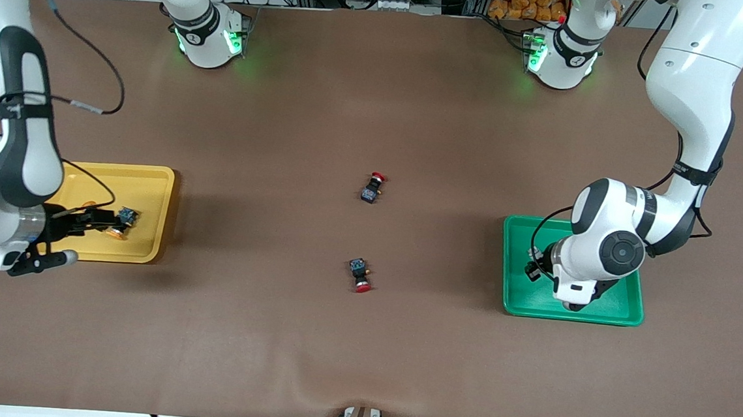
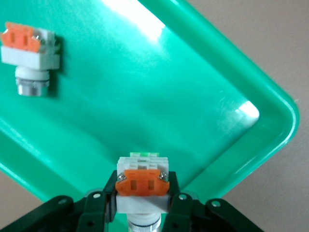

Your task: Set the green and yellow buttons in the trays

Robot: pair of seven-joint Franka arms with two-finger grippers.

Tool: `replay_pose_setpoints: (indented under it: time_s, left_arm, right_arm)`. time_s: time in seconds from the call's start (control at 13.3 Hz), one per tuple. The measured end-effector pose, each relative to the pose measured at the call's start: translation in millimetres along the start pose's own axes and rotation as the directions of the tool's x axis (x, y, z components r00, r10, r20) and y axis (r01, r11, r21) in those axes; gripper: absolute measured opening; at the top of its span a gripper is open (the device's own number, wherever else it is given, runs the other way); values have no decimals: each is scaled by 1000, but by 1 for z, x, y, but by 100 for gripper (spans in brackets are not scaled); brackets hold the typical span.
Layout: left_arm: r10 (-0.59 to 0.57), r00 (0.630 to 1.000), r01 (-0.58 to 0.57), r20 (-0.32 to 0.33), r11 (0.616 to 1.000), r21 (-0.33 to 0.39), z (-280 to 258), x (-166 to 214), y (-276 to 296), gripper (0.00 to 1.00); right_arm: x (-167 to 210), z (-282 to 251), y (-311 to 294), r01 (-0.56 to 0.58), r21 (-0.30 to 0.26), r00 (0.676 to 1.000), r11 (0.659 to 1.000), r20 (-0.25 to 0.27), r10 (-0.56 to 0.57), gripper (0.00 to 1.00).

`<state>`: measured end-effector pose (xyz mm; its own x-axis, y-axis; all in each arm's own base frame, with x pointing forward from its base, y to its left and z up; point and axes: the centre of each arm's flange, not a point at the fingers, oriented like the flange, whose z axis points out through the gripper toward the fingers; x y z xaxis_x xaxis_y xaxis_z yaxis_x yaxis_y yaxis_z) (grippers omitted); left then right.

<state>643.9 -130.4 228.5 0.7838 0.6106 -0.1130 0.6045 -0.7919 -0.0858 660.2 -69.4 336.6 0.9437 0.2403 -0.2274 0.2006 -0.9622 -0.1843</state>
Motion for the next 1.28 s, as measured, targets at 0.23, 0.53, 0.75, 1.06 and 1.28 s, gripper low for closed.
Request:
replay_pose_setpoints:
  time_s: [0.23, 0.53, 0.75, 1.06, 1.28]
  left_arm:
    - [19, 1000, -20, -14, 1000, -20, -6, -1, 4, 77]
    - [37, 998, -40, -58, 997, -59, -43, -7, 10, 100]
    - [63, 995, -70, -81, 995, -77, -75, -25, 19, 100]
    - [79, 994, -84, -77, 995, -57, -91, -32, 17, 100]
    - [135, 987, -138, -85, 990, -32, -131, -34, 12, 100]
  right_arm:
    - [-15, -35, -33, -49, -7, 999, 999, 5, 49, 100]
    - [-57, -117, -93, -164, -28, 985, 986, -58, 162, 100]
    - [-92, -170, -117, -160, -43, 978, 986, -141, 153, 100]
    - [-137, -220, -140, -147, -77, 972, 986, -198, 130, 100]
    - [-155, -231, -145, -148, -80, 974, 986, -186, 131, 100]
